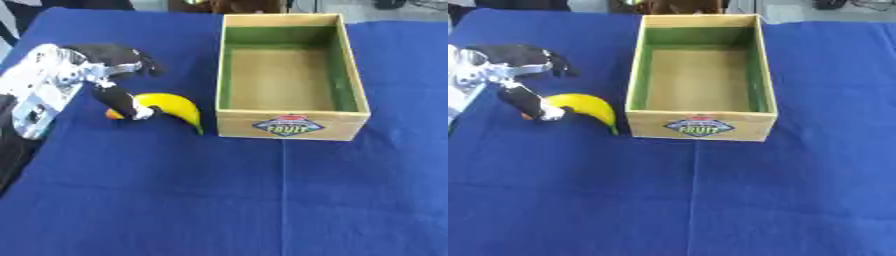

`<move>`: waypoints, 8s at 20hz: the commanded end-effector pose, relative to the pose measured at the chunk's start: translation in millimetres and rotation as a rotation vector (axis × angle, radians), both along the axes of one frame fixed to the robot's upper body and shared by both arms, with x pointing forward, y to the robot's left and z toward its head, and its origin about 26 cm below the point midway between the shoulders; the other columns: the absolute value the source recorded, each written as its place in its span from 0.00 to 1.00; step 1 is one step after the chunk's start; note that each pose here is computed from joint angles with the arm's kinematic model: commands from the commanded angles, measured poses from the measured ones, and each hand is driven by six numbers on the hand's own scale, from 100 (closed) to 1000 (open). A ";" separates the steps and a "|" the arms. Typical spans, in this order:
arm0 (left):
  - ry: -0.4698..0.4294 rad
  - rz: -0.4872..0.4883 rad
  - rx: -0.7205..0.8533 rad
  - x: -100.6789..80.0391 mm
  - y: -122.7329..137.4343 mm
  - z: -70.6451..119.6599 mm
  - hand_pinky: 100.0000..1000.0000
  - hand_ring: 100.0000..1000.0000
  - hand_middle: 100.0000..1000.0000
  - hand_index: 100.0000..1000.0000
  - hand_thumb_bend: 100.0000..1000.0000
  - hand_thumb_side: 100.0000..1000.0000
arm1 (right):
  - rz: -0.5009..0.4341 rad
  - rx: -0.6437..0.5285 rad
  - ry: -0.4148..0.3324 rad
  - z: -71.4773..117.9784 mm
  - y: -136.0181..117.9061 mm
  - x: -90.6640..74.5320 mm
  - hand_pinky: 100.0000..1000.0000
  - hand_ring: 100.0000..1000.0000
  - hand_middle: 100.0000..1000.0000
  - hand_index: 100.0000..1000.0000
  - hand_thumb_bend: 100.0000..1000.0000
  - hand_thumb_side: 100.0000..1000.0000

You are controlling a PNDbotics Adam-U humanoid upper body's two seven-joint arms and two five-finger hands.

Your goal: Pick up objects on the table and place them in the box.

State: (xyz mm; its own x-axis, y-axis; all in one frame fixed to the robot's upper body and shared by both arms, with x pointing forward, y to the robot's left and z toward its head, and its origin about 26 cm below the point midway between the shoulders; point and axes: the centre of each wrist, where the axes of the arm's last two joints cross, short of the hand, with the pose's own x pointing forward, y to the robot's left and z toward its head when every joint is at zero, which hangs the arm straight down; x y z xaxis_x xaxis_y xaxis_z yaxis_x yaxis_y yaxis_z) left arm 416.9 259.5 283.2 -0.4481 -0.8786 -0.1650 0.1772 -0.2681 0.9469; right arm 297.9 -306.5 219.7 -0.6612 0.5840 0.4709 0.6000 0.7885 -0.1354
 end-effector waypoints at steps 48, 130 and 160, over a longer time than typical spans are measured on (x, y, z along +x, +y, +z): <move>-0.165 0.034 0.026 12.6 3.4 -17.3 0.38 0.56 0.51 0.70 0.00 0.48 | 0.010 -0.003 -0.021 6.6 0.9 -2.9 0.77 0.72 0.72 0.91 0.00 1.00; -0.413 -0.164 -0.172 52.5 -161.5 18.5 0.38 0.54 0.48 0.68 0.00 0.51 | 0.043 -0.015 -0.032 11.7 4.4 -1.3 0.77 0.72 0.72 0.91 0.00 1.00; -0.606 -0.226 -0.254 32.4 -140.9 54.9 0.58 0.75 0.72 0.93 0.27 0.73 | 0.035 -0.007 -0.020 8.2 2.8 -2.2 0.77 0.72 0.72 0.91 0.00 1.00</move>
State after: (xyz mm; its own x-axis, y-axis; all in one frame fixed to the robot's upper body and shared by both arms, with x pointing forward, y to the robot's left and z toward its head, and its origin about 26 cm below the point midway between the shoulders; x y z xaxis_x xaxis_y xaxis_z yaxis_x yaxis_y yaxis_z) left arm 456.5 111.5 316.0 -0.5311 -0.8145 -0.2337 -0.3728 -0.0231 0.9276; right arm 299.0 -301.9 219.1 -0.6776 0.5591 0.4777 0.5718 0.8091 -0.1357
